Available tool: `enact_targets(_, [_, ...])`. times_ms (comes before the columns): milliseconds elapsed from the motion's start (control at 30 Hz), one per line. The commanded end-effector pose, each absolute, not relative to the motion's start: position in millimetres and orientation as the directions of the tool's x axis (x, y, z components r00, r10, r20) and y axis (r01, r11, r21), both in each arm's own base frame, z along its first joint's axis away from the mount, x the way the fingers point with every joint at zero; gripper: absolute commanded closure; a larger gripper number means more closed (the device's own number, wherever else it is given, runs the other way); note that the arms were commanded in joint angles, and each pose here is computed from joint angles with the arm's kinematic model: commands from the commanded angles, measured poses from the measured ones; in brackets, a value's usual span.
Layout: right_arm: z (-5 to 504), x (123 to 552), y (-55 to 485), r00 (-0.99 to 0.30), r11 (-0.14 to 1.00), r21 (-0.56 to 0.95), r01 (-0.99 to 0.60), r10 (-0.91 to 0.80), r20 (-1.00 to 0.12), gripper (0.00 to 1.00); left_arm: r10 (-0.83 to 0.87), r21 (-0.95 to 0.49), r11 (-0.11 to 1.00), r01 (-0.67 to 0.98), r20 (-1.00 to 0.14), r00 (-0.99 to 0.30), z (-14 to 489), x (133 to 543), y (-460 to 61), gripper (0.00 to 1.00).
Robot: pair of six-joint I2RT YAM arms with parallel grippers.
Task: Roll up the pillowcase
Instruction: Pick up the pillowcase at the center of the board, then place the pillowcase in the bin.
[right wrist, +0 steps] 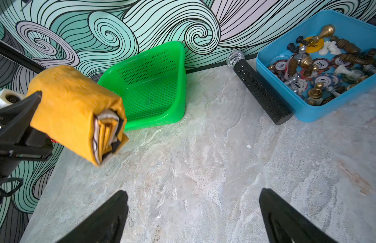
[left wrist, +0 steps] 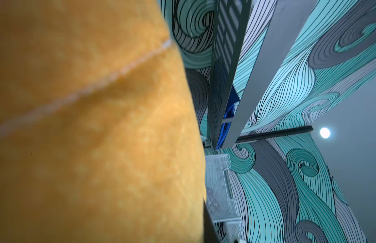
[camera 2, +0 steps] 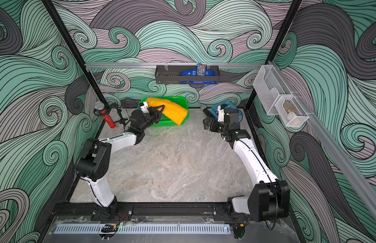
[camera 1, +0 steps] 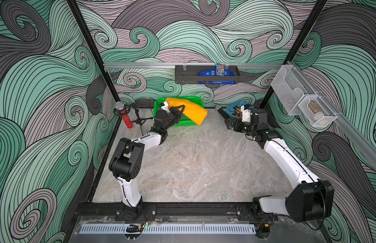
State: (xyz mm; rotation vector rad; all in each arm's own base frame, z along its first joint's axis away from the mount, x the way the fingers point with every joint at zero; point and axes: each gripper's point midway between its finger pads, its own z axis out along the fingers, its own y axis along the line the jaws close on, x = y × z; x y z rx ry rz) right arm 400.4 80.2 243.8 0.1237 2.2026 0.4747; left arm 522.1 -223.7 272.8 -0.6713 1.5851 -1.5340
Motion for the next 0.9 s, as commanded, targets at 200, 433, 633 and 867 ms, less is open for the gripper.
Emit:
enact_targets(200, [261.1,399.0,55.9,-0.582,0.926,0.377,-0.036,0.287,-0.761,0.00,-0.963,-0.993,0.085,0.080,-0.103,-0.249,255.1,598.5,-185.4,1.00])
enact_targets(433, [260.0,404.6,54.2,-0.587,0.923,0.384,-0.033,0.293,-0.755,0.00,-0.978,-0.996,0.083,-0.017,-0.079,-0.192,220.3,647.5,-190.9,1.00])
enact_targets(633, [257.2,412.0,55.0,-0.598,0.918,0.395,-0.033,0.299,-0.744,0.00,-0.984,-0.995,0.090,-0.049,-0.081,-0.161,199.6,678.3,-199.3,1.00])
enact_targets(867, [251.0,417.9,52.0,-0.611,0.915,0.402,-0.022,0.306,-0.730,0.00,-0.984,-0.994,0.054,-0.097,-0.036,-0.175,165.3,700.9,-210.7,1.00])
